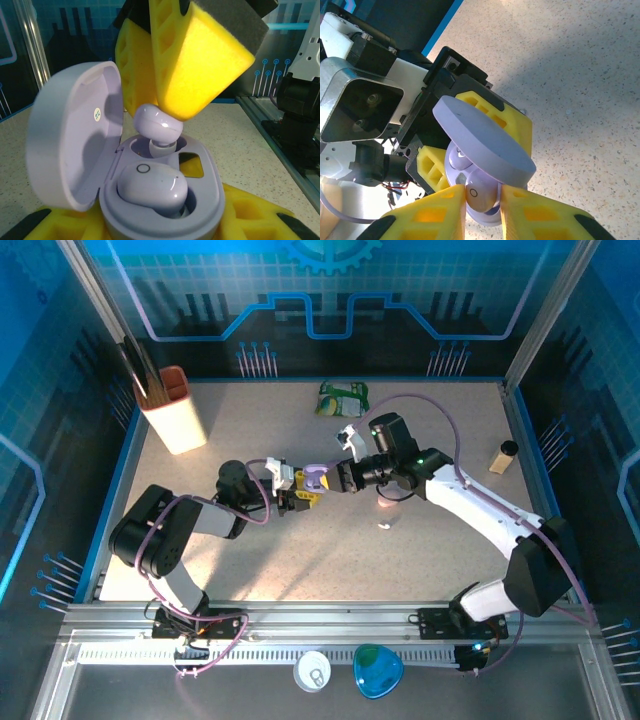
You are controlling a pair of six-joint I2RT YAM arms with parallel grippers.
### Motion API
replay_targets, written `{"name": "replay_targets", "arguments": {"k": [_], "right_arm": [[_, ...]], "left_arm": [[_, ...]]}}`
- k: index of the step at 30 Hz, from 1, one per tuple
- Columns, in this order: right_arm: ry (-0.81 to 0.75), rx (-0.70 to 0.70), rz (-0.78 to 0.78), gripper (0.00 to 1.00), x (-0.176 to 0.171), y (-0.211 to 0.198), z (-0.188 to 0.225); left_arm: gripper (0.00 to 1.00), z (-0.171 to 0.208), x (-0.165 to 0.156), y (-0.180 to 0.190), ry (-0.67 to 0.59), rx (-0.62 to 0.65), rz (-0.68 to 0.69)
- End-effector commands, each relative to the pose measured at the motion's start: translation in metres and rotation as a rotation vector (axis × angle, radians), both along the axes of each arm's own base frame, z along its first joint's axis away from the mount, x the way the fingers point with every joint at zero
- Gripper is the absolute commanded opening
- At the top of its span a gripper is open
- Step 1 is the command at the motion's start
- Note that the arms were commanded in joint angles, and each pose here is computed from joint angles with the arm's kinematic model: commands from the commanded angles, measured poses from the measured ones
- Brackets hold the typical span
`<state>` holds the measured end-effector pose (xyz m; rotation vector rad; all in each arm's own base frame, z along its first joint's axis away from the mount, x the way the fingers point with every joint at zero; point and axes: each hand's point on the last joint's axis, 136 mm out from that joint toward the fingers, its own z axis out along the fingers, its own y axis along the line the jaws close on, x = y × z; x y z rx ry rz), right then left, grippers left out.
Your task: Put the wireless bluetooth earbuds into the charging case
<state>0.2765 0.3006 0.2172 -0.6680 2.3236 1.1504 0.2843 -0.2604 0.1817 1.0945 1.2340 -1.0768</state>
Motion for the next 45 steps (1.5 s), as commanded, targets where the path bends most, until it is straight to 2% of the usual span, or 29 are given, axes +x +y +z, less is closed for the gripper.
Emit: {"name": "replay_targets", "arguments": {"k": [1, 10, 13, 20, 24, 30, 33, 35, 38, 45], "right_arm": [[-0.022, -0.036, -0.035, 0.29, 0.008, -0.009, 0.003], [-0.131, -0.019, -0.098, 0.57, 0.020, -0.015, 0.021], [-0.153, 0.019, -0.090, 0.63, 0.026, -0.007, 0.028], [-0.156, 0.047, -0.005, 0.65, 0.034, 0.017, 0.038], [-0.161, 0.049, 0.053, 0.65, 0.025, 0.025, 0.039], [-0.141, 0.073, 0.116, 0.62, 0.001, 0.023, 0.035], [-0.156, 0.073, 0.055, 0.62, 0.003, 0.015, 0.036], [-0.171, 0.073, -0.042, 0.63, 0.014, 0.006, 0.038], [-0.091, 0.147, -0.152, 0.68, 0.025, -0.003, 0.039], [0.271, 0.370, -0.076, 0.67, 0.017, 0.026, 0.027]], "left_arm": [[0.24, 0.010, -0.001, 0.001, -0.044, -0.019, 0.002], [0.23, 0.010, 0.005, 0.007, -0.042, -0.020, 0.040], [0.23, 0.009, 0.003, 0.006, -0.031, -0.020, 0.021], [0.23, 0.007, 0.003, 0.006, -0.027, -0.016, 0.023], [0.23, 0.006, 0.008, 0.009, -0.016, -0.017, 0.050], [0.20, 0.003, 0.029, 0.022, 0.026, -0.004, 0.173], [0.22, 0.002, 0.033, 0.023, 0.028, 0.013, 0.195], [0.22, 0.004, 0.034, 0.023, 0.021, 0.010, 0.198], [0.22, 0.010, 0.034, 0.023, 0.017, -0.015, 0.197], [0.21, 0.025, 0.037, 0.021, -0.012, -0.062, 0.195]]}}
